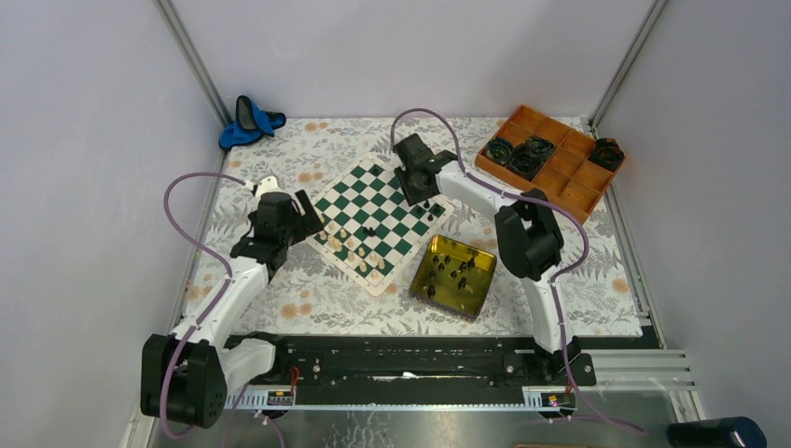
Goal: Set up the chess pieces on the board
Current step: Place the chess piece on the chessboard, then pick up the chess piece from the chessboard.
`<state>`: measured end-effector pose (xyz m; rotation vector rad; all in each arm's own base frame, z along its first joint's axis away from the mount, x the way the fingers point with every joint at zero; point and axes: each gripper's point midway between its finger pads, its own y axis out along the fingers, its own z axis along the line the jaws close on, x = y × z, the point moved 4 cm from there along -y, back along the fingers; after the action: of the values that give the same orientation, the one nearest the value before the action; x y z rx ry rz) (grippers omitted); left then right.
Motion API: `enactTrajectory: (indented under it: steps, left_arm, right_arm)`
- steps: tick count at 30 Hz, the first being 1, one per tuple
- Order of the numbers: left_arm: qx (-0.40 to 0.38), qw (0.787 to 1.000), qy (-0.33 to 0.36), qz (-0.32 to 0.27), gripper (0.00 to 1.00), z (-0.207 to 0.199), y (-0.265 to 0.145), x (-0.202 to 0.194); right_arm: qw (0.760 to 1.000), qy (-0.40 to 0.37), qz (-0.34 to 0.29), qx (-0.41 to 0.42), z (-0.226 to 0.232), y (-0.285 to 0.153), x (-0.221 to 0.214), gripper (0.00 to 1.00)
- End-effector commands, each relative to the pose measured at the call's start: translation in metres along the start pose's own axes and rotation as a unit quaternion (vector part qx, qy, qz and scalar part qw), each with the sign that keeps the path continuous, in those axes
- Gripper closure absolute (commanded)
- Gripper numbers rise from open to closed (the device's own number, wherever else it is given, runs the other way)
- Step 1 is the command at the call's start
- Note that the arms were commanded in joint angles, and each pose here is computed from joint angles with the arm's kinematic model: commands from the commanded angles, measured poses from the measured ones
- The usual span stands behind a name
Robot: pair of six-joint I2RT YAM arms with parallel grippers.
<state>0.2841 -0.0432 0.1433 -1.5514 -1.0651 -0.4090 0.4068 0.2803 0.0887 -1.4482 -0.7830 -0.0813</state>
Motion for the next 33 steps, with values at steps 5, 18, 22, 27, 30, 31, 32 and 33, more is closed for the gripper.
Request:
enactTrajectory:
  steps: [5,18,22,27,30,31,32,33]
  left_arm:
    - [-0.013,1.0,0.002,-0.02,0.01,-0.006,0.005,0.006]
    - [-0.011,1.0,-0.001,-0.018,0.01,-0.005,0.006,0.004]
    - [-0.01,1.0,-0.002,-0.018,0.01,-0.005,0.006,0.004]
    - [-0.011,1.0,-0.002,-0.016,0.01,-0.005,0.006,0.003]
    - [-0.011,1.0,-0.003,-0.014,0.01,-0.005,0.006,0.002]
    - [-0.011,1.0,-0.003,-0.014,0.01,-0.005,0.006,0.002]
    - [-0.011,1.0,-0.002,-0.014,0.01,-0.005,0.006,0.002]
    - [-0.011,1.0,-0.002,-0.015,0.01,-0.005,0.006,0.002]
  right_arm:
    - [0.996,-0.041,-0.071,0.04,0.038,-0.063,0.032,0.49]
    - [0.985,-0.106,-0.058,0.124,0.11,-0.057,0.014,0.36]
    - [0.984,-0.11,-0.052,0.134,0.116,-0.05,0.011,0.35]
    - [0.983,-0.111,-0.046,0.141,0.12,-0.04,0.007,0.35]
    - [0.982,-0.111,-0.049,0.143,0.123,-0.036,0.008,0.35]
    - [0.982,-0.111,-0.05,0.143,0.124,-0.035,0.009,0.35]
    - [0.982,-0.111,-0.05,0.143,0.124,-0.033,0.01,0.35]
    - [0.982,-0.111,-0.05,0.143,0.125,-0.031,0.01,0.35]
